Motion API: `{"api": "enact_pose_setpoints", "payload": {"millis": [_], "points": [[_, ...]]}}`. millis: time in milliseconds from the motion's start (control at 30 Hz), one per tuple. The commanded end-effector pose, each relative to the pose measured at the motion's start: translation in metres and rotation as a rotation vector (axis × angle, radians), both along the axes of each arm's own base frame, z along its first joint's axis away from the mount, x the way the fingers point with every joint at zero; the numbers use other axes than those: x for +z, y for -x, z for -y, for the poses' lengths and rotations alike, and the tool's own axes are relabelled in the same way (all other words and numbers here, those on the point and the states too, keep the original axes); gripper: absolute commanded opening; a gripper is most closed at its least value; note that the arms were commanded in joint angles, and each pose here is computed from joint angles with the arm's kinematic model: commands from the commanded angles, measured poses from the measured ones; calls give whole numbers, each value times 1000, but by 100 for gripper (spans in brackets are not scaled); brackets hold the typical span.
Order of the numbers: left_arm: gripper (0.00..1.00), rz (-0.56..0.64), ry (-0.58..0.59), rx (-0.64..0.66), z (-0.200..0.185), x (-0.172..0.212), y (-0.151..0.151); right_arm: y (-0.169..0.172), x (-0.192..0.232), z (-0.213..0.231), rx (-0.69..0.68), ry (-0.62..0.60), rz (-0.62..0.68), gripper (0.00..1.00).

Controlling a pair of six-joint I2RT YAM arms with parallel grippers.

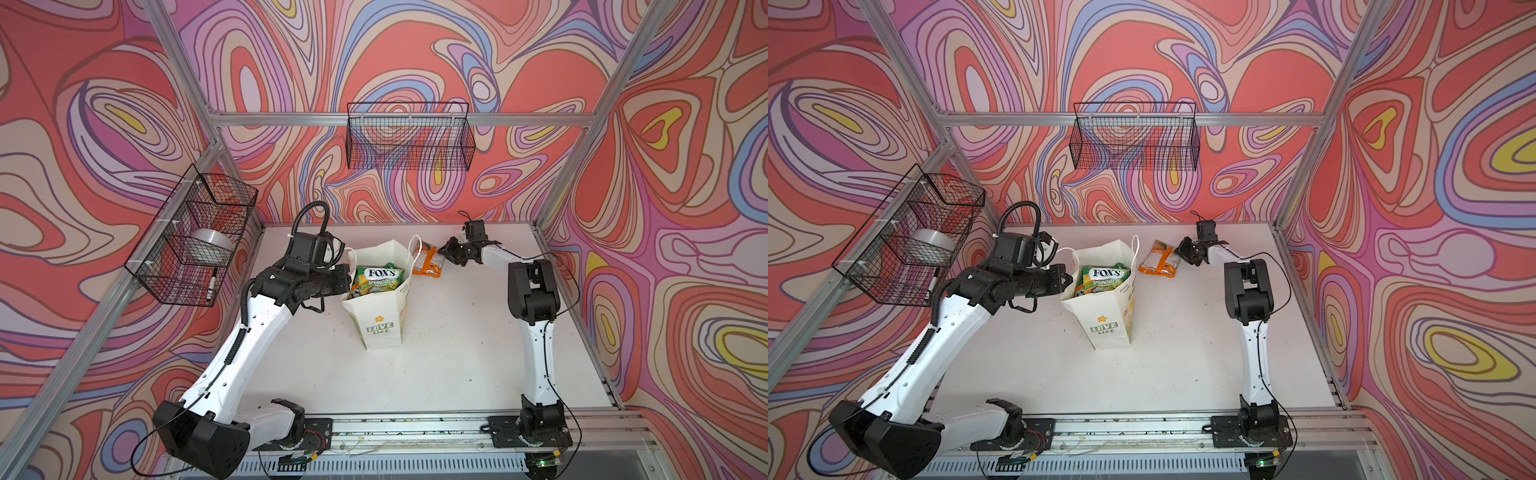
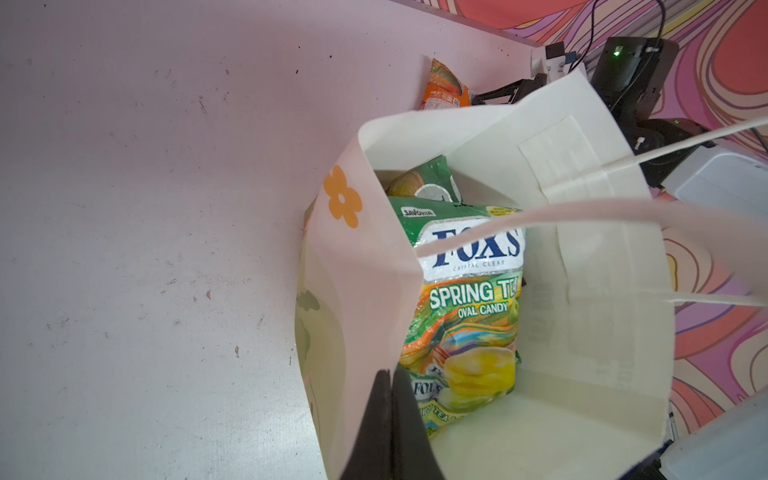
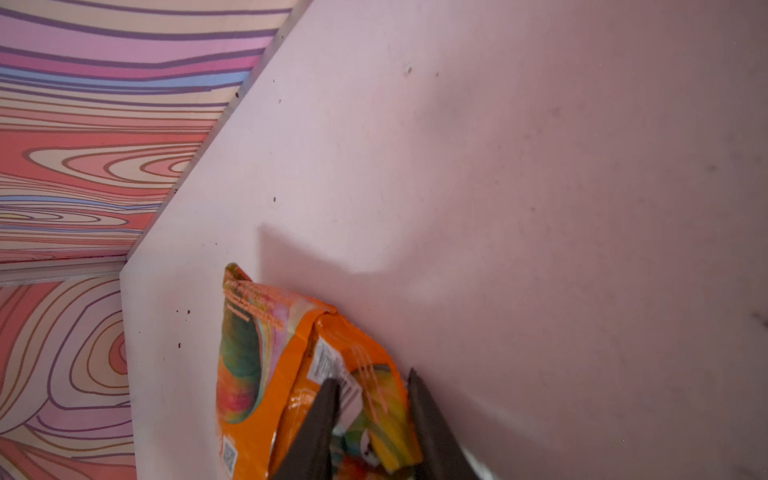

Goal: Place the snacks into the paper bag
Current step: 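Grasp the small orange packet with the right gripper and lift it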

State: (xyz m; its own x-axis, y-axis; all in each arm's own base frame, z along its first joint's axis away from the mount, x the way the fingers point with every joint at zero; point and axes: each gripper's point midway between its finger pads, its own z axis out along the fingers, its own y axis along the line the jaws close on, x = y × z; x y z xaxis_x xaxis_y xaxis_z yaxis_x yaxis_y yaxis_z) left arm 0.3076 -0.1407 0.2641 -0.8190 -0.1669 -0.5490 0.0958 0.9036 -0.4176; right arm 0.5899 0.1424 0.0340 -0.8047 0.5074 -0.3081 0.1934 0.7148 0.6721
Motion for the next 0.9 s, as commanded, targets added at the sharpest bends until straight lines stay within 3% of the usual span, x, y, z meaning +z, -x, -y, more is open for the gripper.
{"api": "enact_pose_setpoints", "payload": {"millis": [0, 267, 467, 733, 867], "points": [[0, -25, -25, 8, -5, -6, 1, 14, 13, -6, 16, -14, -8, 20], [0, -23, -19, 3, -4, -6, 1, 28, 73, -8, 33, -41, 91, 1], [0, -19, -10, -5, -3, -4, 2, 54, 142, 8, -11, -7, 189, 0], [0, -8, 15, -26, 1, 1, 4, 109, 274, 34, -80, 69, 418, 0], [0, -7, 35, -42, 5, 3, 6, 140, 360, 34, -73, 38, 588, 0]]}}
